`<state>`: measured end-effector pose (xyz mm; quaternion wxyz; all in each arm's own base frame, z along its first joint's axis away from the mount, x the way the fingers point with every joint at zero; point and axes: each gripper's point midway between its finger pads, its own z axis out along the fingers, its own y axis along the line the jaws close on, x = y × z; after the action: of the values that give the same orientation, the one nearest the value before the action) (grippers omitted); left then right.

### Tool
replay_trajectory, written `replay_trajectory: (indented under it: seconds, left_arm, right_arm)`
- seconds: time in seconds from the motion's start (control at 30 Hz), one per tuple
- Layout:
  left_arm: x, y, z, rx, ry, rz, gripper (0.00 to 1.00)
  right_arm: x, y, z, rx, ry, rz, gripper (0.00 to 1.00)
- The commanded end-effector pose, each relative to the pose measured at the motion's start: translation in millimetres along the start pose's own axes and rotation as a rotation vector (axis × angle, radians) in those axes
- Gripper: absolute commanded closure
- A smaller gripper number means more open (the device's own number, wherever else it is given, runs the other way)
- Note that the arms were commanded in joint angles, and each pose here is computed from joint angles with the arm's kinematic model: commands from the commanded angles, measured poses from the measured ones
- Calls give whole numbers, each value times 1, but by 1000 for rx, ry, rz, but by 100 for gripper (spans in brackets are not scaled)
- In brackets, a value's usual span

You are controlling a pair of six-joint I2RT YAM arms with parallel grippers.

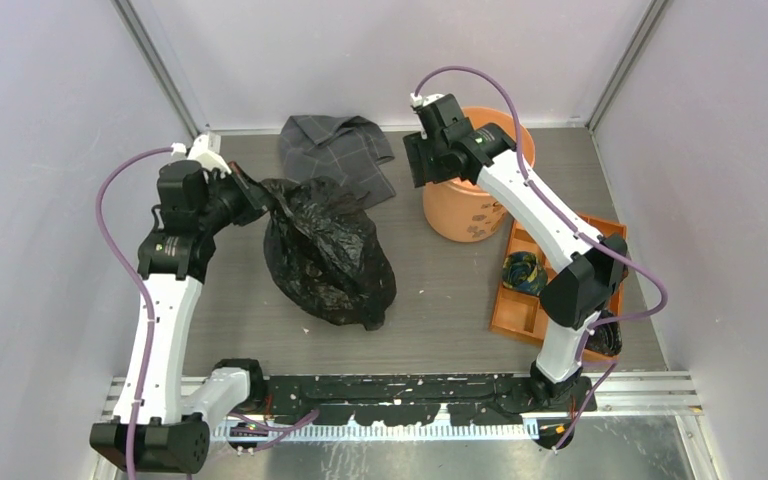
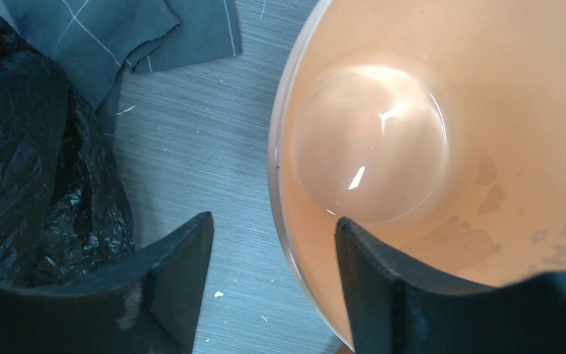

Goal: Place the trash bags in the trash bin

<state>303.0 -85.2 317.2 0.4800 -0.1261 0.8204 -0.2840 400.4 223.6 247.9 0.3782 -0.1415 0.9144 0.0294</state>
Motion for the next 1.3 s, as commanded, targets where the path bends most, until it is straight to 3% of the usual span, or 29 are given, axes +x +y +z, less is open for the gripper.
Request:
replay_trajectory:
  seconds: [0.0, 0.23, 0.47, 1.27]
  left_arm:
    - [-12, -21, -20, 68, -46, 57, 99]
    - [-27, -31, -34, 75, -103, 88, 99]
    - [-43, -43, -45, 85, -142, 113, 100]
    - [-93, -72, -75, 88, -284, 158, 99]
  right_arm:
    - [-27, 9, -13, -67, -80, -22, 38]
    - [-12, 17, -9, -106, -30, -23, 65]
    - [-6, 44, -17, -186, -9, -30, 79]
    - [14, 154, -94, -420, -45, 34, 86]
